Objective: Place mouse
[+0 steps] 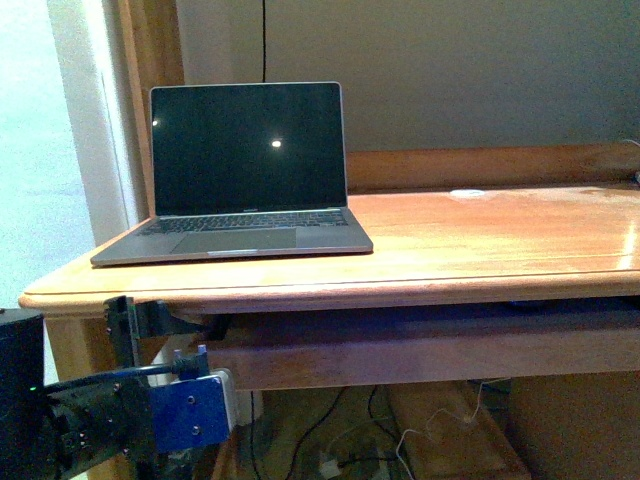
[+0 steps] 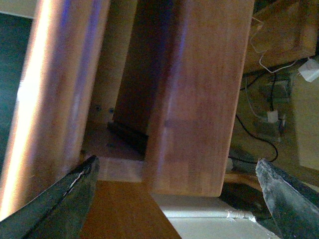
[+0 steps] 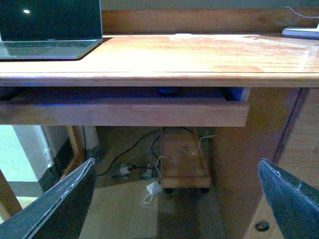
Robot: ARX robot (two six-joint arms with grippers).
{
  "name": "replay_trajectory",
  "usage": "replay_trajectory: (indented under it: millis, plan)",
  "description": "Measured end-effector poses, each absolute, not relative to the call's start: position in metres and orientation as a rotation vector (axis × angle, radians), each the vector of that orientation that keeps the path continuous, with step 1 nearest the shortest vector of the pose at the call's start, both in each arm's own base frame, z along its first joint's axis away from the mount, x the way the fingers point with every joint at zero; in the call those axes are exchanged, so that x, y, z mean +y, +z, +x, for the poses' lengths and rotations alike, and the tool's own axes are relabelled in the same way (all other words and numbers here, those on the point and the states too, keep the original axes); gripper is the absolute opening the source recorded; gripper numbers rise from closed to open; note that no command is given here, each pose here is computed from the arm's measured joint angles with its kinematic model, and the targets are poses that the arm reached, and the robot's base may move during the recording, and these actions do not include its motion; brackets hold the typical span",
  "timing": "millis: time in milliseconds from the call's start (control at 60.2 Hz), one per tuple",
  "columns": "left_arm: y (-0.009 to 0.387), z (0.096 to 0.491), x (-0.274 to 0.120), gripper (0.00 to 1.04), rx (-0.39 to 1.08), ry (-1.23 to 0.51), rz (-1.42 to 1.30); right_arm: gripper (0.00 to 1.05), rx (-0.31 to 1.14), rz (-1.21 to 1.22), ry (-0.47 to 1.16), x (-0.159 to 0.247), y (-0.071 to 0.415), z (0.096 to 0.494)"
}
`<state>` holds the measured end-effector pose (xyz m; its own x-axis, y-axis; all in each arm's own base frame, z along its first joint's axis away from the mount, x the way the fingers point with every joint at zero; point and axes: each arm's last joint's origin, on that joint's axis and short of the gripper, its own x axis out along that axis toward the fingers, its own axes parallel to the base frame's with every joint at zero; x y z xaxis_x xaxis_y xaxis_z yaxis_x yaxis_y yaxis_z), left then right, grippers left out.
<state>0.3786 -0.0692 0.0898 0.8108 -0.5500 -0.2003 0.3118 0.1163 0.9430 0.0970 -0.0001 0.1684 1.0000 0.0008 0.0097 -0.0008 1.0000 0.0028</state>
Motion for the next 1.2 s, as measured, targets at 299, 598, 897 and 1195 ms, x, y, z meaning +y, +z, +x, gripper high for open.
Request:
replay_trajectory:
  millis: [299,598,897,1195]
  plan:
    - [0.065,0.402,-0.092,0.97,-0.356,-0.682,1.337,0.97,-0.010,0.003,0.001,0.000,0.168,0.097]
    - [0.047,0.404,-0.094,0.97,-0.205,-0.694,1.389,0.97,-0.010,0.003,0.001,0.000,0.168,0.097]
    - [0.083,0.344,-0.103,0.97,0.182,-0.943,1.124,0.97,-0.010,0.003,0.000,0.000,0.168,0.097]
    - [0.145,0.261,-0.116,0.97,0.497,-0.943,0.278,0.97,-0.010,0.003,0.001,0.000,0.168,0.097]
